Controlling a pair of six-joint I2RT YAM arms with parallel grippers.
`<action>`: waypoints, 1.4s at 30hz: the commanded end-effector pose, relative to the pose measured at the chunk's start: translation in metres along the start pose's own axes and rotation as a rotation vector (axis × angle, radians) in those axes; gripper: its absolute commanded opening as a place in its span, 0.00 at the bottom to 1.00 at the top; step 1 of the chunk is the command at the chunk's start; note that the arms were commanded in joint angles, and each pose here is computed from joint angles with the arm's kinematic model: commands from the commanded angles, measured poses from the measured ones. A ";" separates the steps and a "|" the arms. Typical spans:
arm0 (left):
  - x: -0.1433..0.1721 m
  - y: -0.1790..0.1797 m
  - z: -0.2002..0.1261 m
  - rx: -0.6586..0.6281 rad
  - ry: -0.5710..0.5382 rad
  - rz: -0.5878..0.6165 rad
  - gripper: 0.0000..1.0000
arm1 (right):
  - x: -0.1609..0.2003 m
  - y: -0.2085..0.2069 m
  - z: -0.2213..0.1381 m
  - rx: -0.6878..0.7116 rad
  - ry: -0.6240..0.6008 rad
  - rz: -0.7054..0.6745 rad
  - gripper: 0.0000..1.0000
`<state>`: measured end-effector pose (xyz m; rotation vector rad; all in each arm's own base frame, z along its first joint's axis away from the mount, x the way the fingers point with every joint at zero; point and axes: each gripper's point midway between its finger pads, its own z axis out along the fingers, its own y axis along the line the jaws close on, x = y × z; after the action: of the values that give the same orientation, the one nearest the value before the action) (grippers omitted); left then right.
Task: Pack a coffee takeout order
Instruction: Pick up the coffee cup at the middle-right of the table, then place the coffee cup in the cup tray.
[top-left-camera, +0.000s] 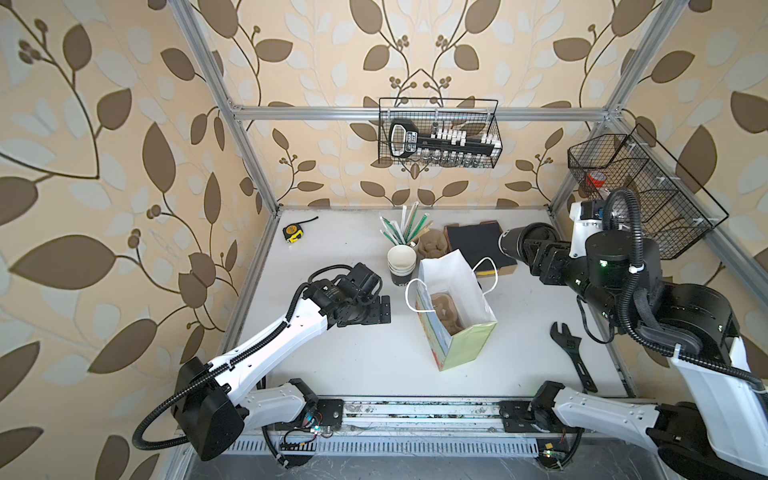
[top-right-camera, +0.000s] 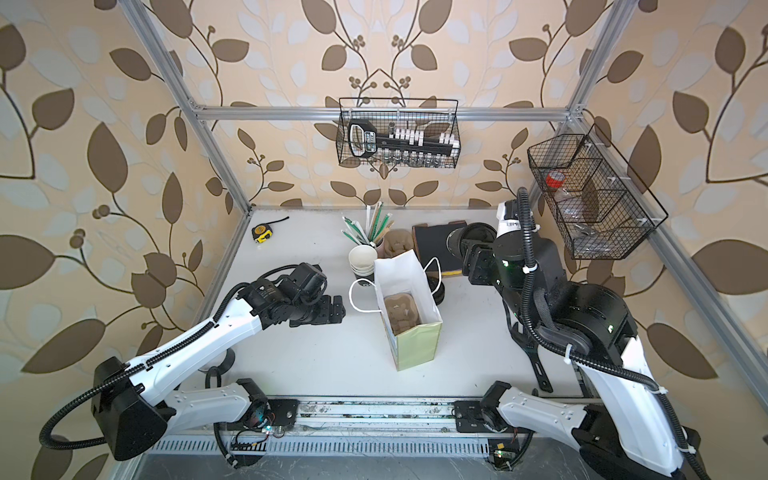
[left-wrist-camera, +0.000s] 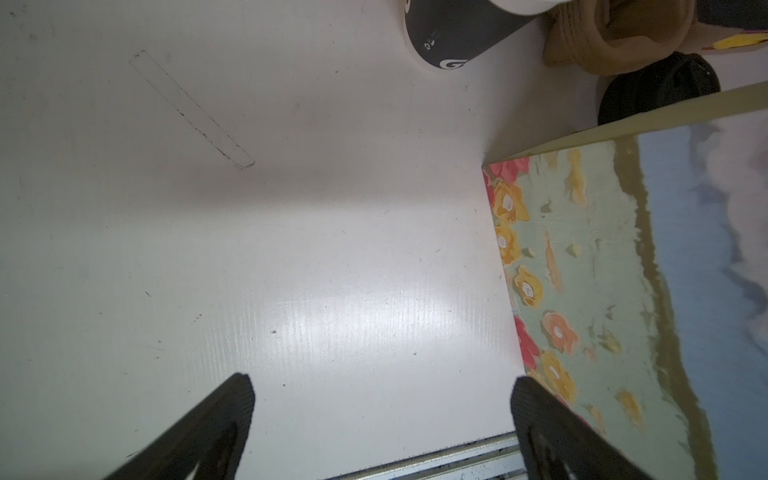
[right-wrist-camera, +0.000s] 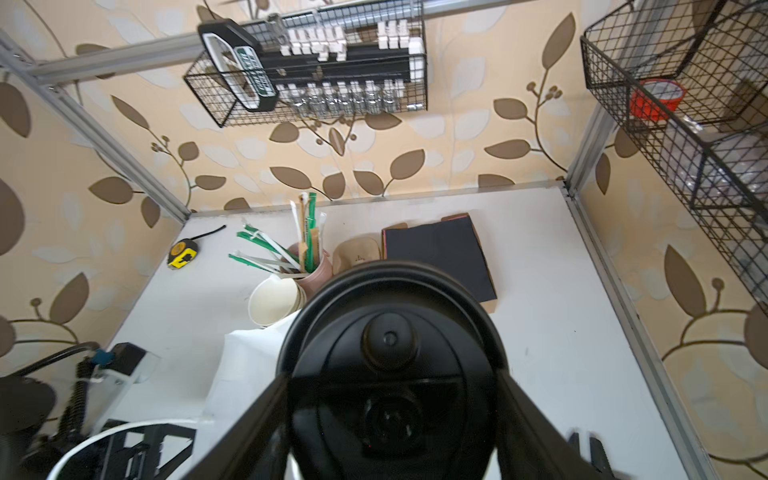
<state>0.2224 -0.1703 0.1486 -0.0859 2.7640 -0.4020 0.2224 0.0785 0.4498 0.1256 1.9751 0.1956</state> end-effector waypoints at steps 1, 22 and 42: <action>0.000 0.001 0.001 0.003 0.007 -0.018 0.99 | -0.007 0.003 -0.008 -0.003 -0.023 0.004 0.66; -0.003 0.005 -0.001 0.007 0.000 -0.031 0.99 | 0.039 0.082 -0.010 -0.156 0.141 -0.173 0.67; -0.003 0.005 -0.001 0.010 0.000 -0.033 0.99 | 0.121 0.103 0.014 -0.133 0.388 -0.420 0.68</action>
<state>0.2248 -0.1670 0.1484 -0.1160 2.7690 -0.4167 0.1921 0.2042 0.3676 -0.3865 2.2752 0.1205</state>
